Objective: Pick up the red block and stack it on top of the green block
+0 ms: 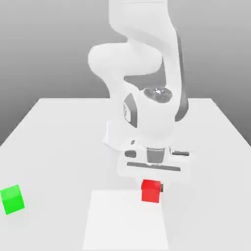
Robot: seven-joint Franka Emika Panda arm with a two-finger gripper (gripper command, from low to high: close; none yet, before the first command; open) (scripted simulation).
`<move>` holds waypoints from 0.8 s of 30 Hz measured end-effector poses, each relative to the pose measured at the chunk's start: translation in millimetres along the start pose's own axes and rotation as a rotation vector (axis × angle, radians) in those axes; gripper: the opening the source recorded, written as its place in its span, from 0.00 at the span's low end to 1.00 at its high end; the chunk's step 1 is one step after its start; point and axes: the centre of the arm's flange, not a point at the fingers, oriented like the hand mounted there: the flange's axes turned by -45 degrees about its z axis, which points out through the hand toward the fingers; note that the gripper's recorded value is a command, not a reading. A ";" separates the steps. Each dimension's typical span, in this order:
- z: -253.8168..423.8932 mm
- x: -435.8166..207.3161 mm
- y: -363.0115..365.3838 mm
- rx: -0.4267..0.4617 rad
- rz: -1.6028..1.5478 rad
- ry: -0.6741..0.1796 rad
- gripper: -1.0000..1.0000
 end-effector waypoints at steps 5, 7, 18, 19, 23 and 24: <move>-29.5 1.8 -0.8 -0.002 -0.002 0.000 0.00; -45.5 1.2 -0.9 -0.002 -0.002 0.000 0.00; -77.7 95.8 183.1 0.020 0.260 -0.020 0.00; -79.7 100.5 208.1 0.020 0.285 -0.019 0.00; -90.7 103.3 313.1 0.014 0.384 -0.011 0.00; -94.3 100.6 338.7 0.010 0.404 -0.008 0.00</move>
